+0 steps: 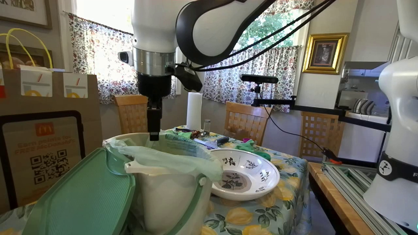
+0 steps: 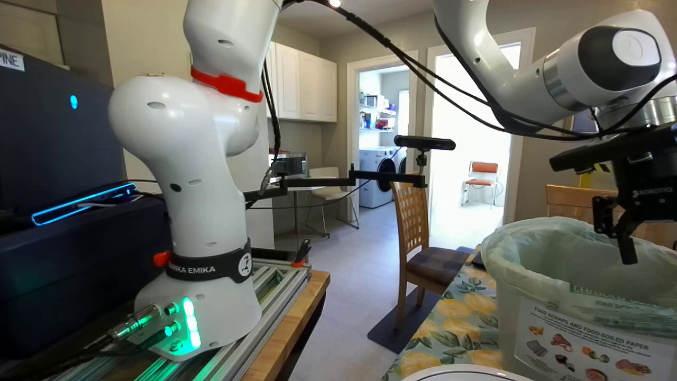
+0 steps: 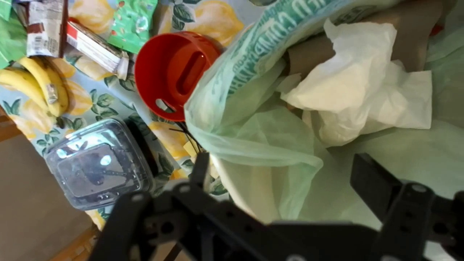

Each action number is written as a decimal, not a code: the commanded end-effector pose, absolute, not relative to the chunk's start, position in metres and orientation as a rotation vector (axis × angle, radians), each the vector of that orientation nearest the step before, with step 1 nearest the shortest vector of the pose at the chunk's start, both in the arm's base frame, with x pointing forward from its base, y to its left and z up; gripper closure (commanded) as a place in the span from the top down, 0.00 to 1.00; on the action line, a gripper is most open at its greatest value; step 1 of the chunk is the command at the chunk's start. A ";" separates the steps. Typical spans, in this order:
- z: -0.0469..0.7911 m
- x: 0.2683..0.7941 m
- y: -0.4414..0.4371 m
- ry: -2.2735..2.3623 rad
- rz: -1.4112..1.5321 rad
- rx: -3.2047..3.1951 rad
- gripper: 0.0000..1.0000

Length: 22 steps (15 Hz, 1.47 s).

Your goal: Cover the edge of the bin with the plastic

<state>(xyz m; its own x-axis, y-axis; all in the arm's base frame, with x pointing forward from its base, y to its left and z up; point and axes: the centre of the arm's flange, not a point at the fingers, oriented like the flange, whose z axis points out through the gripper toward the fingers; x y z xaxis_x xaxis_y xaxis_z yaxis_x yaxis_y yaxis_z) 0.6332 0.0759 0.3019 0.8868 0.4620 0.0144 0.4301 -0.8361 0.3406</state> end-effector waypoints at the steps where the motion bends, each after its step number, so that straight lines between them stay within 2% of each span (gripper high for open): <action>1: 0.294 0.630 0.084 0.746 0.089 2.695 1.00; 22: 0.252 0.630 0.105 0.910 0.167 2.473 1.00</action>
<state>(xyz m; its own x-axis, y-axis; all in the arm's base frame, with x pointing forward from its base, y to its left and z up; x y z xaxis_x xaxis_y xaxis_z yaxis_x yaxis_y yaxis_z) 0.6308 0.1045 0.2619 0.7777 0.6263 -0.0537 0.5751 -0.6743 0.4633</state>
